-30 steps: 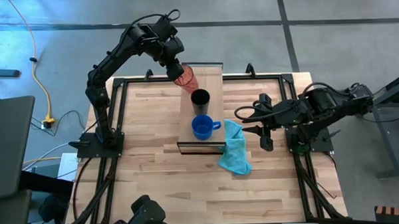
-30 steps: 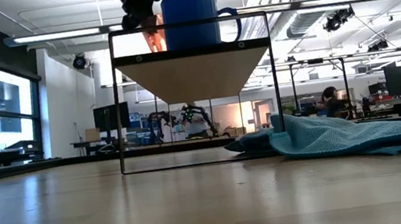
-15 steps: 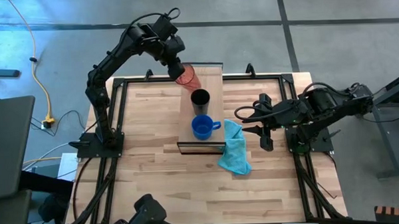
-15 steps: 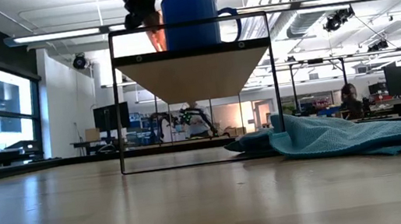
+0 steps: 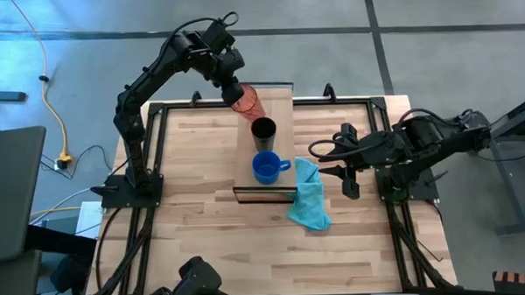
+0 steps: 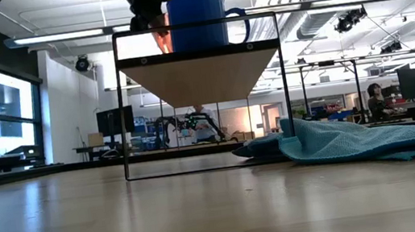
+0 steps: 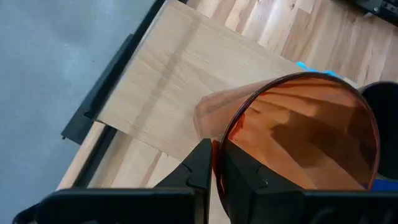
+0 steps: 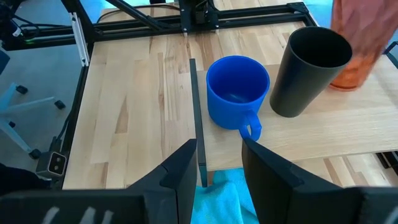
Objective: Stack small to large cups/mugs on shelf
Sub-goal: Put the red glass cup on the shelf
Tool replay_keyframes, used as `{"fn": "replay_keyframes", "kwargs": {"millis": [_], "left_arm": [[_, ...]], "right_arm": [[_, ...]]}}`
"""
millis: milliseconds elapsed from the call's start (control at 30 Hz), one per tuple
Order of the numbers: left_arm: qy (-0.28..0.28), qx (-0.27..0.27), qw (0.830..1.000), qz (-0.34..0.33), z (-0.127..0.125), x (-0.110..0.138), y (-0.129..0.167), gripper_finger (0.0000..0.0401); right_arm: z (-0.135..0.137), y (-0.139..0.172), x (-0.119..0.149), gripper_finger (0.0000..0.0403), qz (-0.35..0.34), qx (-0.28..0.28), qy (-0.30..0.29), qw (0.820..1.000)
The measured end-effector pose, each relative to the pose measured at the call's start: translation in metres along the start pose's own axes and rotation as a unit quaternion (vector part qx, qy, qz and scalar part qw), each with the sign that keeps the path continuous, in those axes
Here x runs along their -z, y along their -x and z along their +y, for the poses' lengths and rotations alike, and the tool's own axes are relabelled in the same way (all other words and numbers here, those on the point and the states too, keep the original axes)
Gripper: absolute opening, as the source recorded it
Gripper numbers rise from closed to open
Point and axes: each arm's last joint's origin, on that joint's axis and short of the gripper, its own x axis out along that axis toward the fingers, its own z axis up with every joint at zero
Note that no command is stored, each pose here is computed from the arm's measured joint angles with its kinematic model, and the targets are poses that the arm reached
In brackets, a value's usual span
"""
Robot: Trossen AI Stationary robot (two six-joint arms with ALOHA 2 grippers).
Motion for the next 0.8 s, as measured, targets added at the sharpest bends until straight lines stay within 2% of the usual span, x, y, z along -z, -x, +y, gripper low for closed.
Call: {"fn": "replay_keyframes", "kwargs": {"millis": [133,533,800], "left_arm": [[0.003,0.007,1.000,0.013,0.001,0.000,-0.007,0.0031],[-0.011,-0.003,1.000,-0.010,0.000,-0.006,-0.006,0.0125],[-0.014,-0.005,0.999,-0.037,-0.002,-0.011,0.006,0.0138]], "right_arm": [[0.000,0.000,0.000,0.0119,0.000,0.000,0.000,1.000],[0.000,0.000,0.002,0.0119,0.008,0.002,0.003,1.000],[0.000,0.000,0.002,0.0119,0.008,0.002,0.006,1.000]]}}
